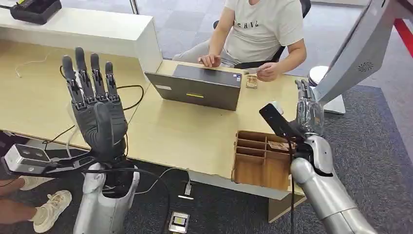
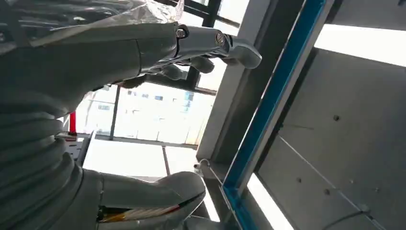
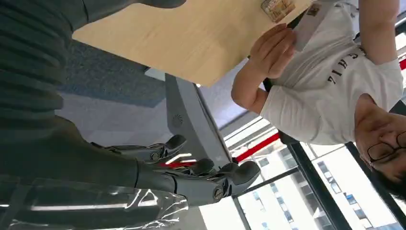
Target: Pass the card to the sensor for recognition and then transmit it.
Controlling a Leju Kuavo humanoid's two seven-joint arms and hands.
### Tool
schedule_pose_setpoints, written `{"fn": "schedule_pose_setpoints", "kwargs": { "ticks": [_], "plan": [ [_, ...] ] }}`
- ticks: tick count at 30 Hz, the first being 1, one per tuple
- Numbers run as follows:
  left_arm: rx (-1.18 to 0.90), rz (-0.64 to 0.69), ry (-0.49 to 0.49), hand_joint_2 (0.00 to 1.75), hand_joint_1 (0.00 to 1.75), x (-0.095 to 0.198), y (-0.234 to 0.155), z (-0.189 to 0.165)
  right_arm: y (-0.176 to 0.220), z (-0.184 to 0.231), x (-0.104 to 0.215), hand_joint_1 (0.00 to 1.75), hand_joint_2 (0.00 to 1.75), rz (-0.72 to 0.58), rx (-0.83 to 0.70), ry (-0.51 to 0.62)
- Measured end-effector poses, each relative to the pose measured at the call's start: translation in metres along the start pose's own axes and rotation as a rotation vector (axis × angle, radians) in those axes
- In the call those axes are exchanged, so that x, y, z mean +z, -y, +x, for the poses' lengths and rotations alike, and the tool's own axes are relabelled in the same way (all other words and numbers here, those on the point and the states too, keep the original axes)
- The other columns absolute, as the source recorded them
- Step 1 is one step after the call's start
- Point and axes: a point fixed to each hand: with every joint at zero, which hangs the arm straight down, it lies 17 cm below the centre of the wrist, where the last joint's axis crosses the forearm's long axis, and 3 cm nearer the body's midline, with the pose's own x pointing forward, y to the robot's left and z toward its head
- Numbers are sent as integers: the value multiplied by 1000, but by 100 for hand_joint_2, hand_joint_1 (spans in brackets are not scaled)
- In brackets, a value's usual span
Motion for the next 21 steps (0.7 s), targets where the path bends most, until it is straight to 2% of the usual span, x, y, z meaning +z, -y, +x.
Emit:
{"fn": "schedule_pose_setpoints", "kwargs": {
  "ticks": [5,13,21],
  "plan": [
    [-36,15,2,175,0,2,-5,5,-10,4,38,0,175,11,-136,-12],
    [-151,65,20,175,0,3,-18,22,-15,13,101,0,175,40,-513,-31],
    [-210,67,41,175,0,4,-18,40,-9,30,139,0,175,69,-568,9]
  ]
}}
